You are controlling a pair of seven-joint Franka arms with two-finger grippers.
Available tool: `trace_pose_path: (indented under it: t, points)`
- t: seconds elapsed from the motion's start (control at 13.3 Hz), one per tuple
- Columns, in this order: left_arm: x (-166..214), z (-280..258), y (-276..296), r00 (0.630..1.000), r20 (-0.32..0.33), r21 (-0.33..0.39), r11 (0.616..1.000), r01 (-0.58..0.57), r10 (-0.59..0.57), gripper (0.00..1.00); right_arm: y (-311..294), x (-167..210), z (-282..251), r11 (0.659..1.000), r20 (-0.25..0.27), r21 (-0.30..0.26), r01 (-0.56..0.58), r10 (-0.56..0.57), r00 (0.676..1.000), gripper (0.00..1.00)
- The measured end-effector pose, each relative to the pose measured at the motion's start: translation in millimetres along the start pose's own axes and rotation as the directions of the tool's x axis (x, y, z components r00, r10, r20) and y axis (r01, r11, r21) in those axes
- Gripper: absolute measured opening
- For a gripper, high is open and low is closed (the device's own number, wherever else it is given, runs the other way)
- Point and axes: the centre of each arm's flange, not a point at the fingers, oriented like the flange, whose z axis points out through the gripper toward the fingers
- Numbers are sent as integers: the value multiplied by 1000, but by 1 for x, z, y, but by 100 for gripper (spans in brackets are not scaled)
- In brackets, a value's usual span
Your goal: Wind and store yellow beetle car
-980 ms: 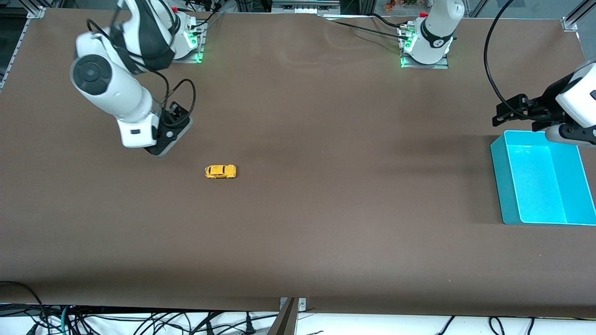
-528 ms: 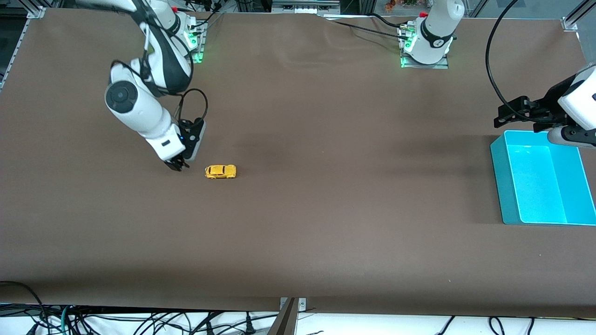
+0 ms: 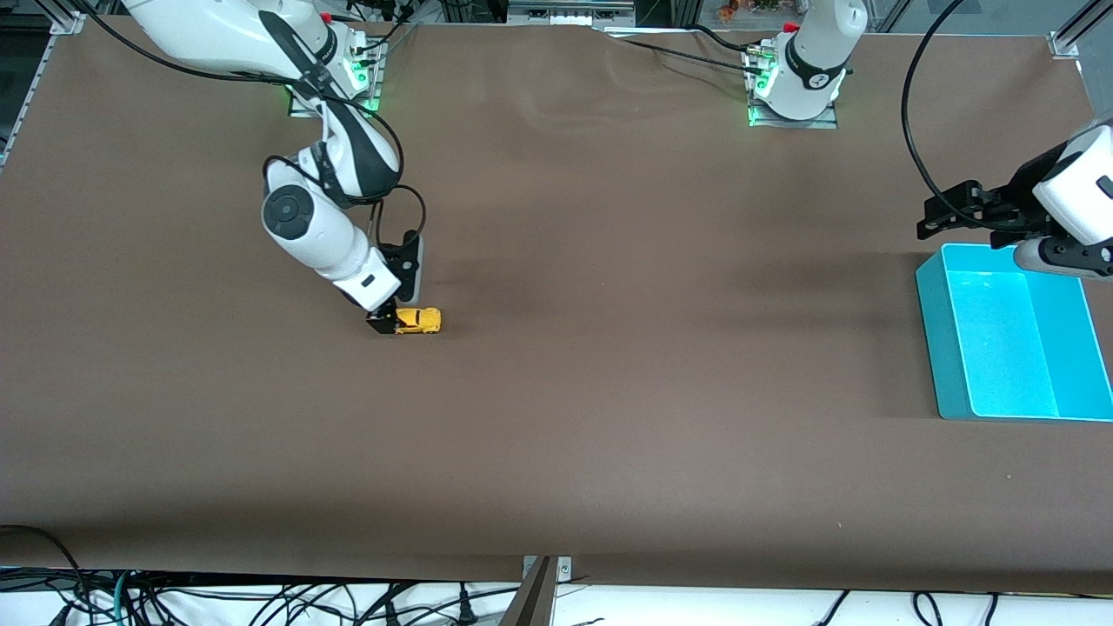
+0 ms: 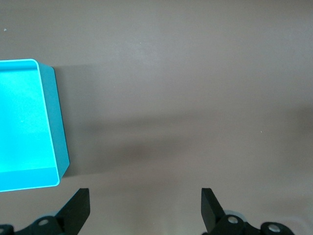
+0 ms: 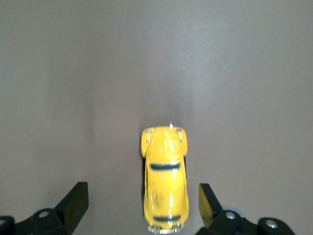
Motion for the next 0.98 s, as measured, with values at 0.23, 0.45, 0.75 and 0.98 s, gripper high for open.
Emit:
trace_pose_path:
  t: [0.23,0.45,0.75,0.98]
  points:
    - [3,5,-1,1000,10,-1,1000,2,-2,100,0,-2,14,1000,-2,-8,12,-12,1000,100]
    - [6,12,2,1000,21,-2,1000,-9,9,100,2,-5,20,999,-1,-26,21,-21,1000,100]
    - [10,27,9,981,49,-14,982,-189,190,100,4,-16,35,999,6,-33,27,-27,1000,97]
    - [10,41,6,958,77,-28,961,-274,275,100,5,-15,36,998,11,-39,43,-43,999,70]
